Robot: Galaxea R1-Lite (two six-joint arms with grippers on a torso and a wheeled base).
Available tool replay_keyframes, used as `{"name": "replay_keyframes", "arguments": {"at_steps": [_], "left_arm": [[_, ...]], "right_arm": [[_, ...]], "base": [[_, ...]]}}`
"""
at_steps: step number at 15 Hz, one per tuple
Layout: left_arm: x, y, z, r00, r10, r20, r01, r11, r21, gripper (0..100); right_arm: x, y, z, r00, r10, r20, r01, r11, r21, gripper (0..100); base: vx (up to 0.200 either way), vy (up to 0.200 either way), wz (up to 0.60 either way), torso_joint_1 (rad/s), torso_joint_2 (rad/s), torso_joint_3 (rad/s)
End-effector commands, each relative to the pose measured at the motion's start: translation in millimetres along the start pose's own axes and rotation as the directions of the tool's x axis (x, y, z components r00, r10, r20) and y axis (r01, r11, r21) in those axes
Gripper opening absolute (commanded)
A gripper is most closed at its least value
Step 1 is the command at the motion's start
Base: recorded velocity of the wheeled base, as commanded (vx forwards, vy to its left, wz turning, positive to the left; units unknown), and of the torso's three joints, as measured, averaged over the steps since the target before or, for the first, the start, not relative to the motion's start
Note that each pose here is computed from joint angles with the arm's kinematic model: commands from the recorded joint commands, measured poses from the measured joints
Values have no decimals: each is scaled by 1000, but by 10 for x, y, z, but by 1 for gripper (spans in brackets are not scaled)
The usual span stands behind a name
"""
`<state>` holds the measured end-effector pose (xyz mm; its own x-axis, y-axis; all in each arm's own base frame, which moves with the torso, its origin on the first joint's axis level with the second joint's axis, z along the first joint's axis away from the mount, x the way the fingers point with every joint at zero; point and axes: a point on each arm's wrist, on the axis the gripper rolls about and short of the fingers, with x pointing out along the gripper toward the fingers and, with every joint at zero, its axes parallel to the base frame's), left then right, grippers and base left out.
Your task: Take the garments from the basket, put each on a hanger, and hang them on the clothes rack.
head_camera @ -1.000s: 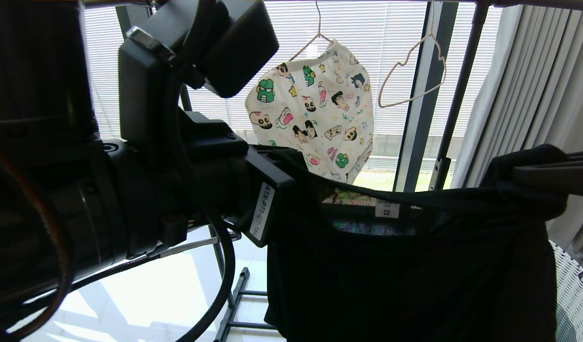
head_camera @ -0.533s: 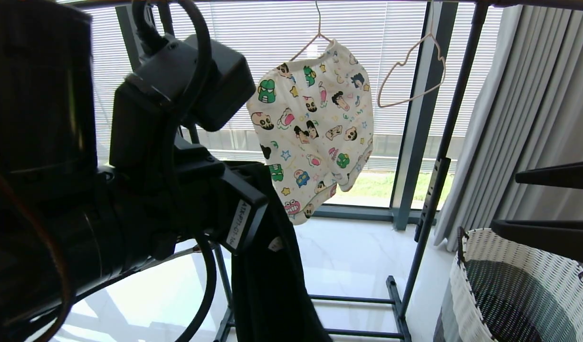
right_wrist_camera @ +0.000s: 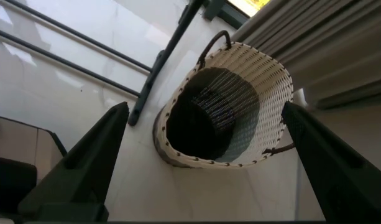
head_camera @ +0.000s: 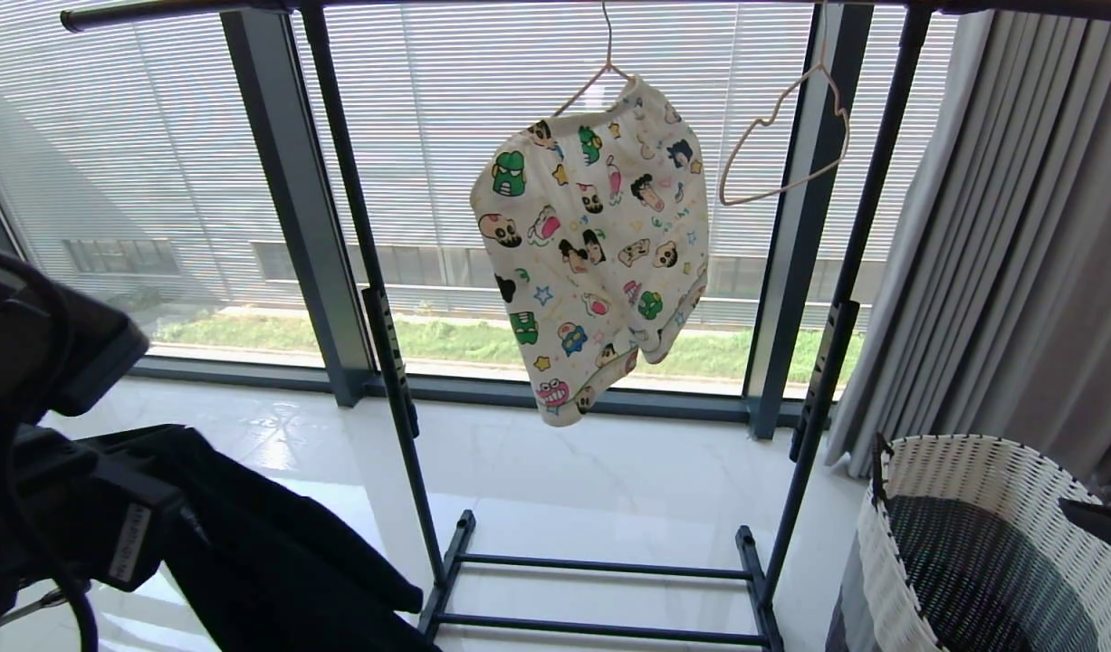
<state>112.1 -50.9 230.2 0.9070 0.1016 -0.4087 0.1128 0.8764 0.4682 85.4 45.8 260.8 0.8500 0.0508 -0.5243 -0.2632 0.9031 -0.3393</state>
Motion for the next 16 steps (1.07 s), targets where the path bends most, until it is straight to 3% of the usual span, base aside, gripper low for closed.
{"name": "replay_keyframes", "arguments": {"at_steps": [1, 4, 7, 11, 13, 16], "left_arm": [[-266, 208, -530, 982, 182, -43, -186, 976, -110, 0], [-387, 241, -678, 970, 239, -35, -241, 958, -153, 0], [-402, 247, -684, 969, 245, -32, -247, 956, -158, 0], [-391, 243, -684, 969, 244, -37, -247, 958, -149, 0], [-403, 246, -688, 969, 246, -32, -248, 963, -108, 0], [-403, 248, -688, 968, 250, -33, -253, 961, -109, 0]], "right_arm": [[-85, -46, -225, 999, -32, 16, 32, 999, 15, 100], [-28, -50, -282, 998, -68, 8, 68, 997, 40, 100], [-6, -79, -275, 995, -102, -6, 103, 993, 62, 100], [-5, -112, -258, 991, -134, 14, 132, 986, 99, 100], [-7, -117, -255, 990, -140, 23, 137, 985, 106, 100], [-4, -116, -253, 990, -140, 23, 137, 985, 106, 100]], "base": [[0, 0, 0, 0, 0, 0], [0, 0, 0, 0, 0, 0], [0, 0, 0, 11, -28, -11], [0, 0, 0, 74, -249, -251], [0, 0, 0, 195, -556, -298], [0, 0, 0, 175, -494, -289]]}}
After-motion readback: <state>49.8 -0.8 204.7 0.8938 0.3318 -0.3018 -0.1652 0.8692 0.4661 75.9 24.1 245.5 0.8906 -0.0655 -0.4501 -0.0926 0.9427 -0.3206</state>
